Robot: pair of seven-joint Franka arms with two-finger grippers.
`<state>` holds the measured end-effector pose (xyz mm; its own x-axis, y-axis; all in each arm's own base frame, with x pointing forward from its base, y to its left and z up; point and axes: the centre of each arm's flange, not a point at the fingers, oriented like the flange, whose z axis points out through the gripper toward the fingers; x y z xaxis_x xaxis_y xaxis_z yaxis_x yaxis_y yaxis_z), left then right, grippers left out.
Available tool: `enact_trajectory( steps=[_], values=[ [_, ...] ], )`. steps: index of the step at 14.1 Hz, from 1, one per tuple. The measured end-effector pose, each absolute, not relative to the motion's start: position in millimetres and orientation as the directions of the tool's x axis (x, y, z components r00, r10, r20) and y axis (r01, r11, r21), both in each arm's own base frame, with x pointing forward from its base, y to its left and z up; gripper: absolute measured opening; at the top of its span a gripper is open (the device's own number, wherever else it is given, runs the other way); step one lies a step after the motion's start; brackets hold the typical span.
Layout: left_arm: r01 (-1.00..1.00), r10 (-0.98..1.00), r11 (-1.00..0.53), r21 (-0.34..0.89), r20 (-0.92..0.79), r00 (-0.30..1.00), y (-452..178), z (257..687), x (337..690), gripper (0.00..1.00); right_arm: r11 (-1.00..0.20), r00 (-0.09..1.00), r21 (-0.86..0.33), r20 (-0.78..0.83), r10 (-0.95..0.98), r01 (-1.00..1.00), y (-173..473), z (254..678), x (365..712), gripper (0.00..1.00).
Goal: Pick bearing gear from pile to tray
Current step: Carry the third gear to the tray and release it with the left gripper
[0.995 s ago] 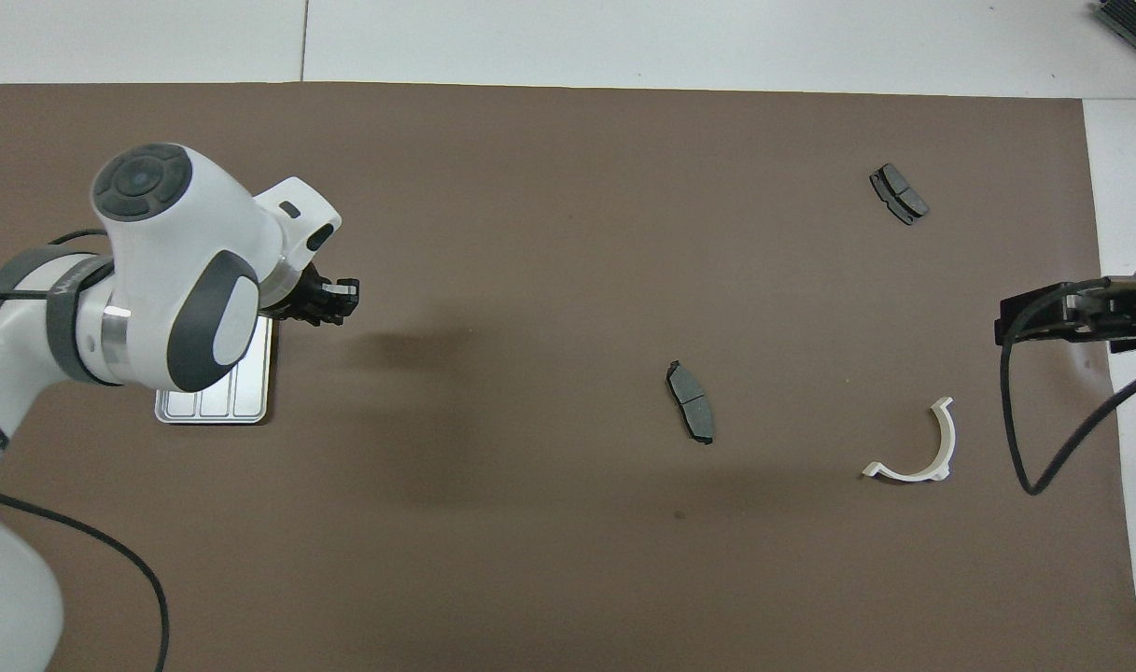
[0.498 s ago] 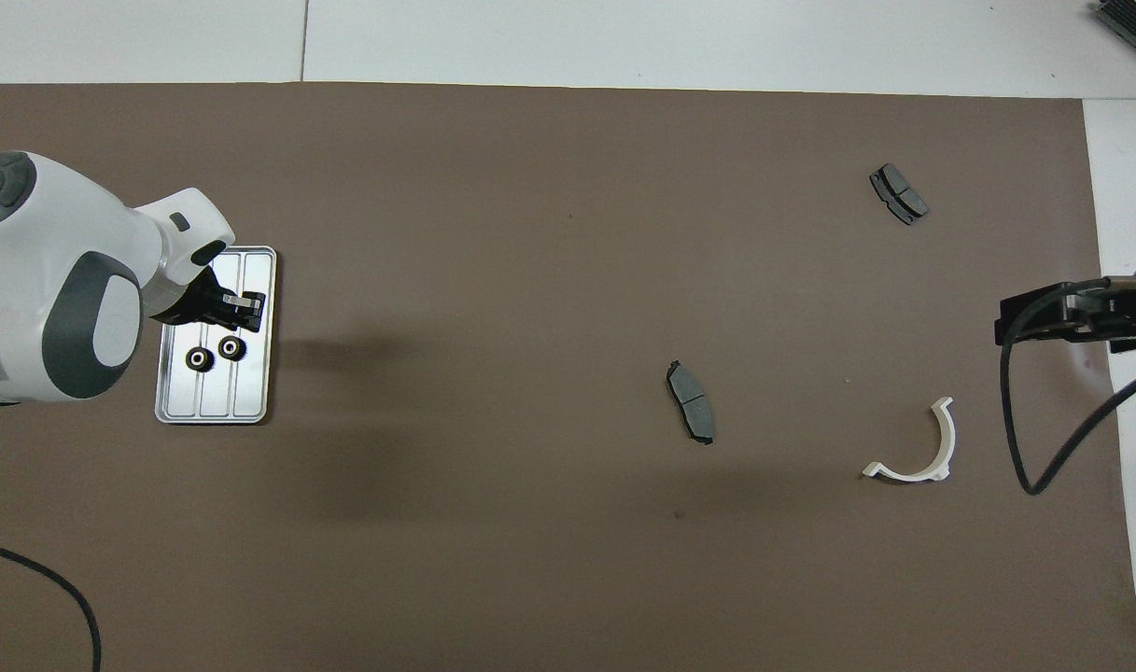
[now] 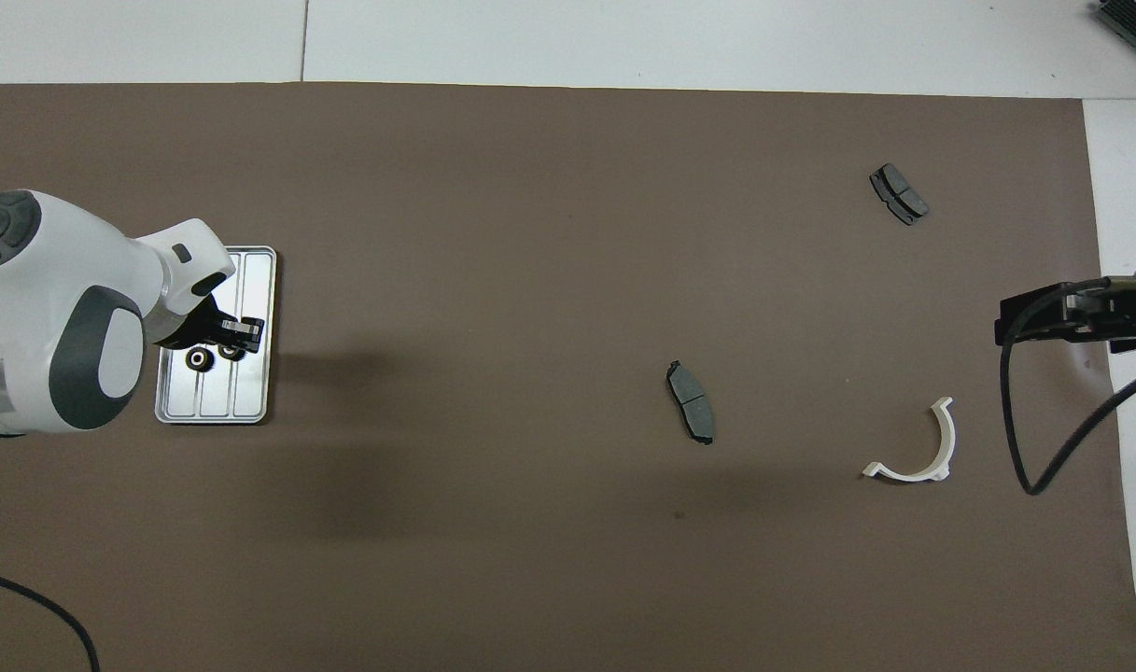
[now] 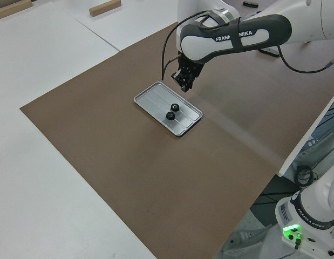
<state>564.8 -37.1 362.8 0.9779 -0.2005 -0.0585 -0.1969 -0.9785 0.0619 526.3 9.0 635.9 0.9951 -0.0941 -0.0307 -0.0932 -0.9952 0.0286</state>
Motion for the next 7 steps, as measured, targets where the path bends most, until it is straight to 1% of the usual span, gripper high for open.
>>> enact_trajectory(
  steps=[3,7],
  values=[
    [-0.198,-0.199,-0.979,0.055,-0.02,0.98,-22,360,560,0.24,-0.995,0.995,0.029,-0.031,-0.094,-0.093,9,636,526,1.0],
    [-0.188,-0.186,-0.981,0.037,0.063,0.981,-16,356,568,0.24,-0.995,0.995,0.029,-0.031,-0.094,-0.093,9,636,526,1.0]
  ],
)
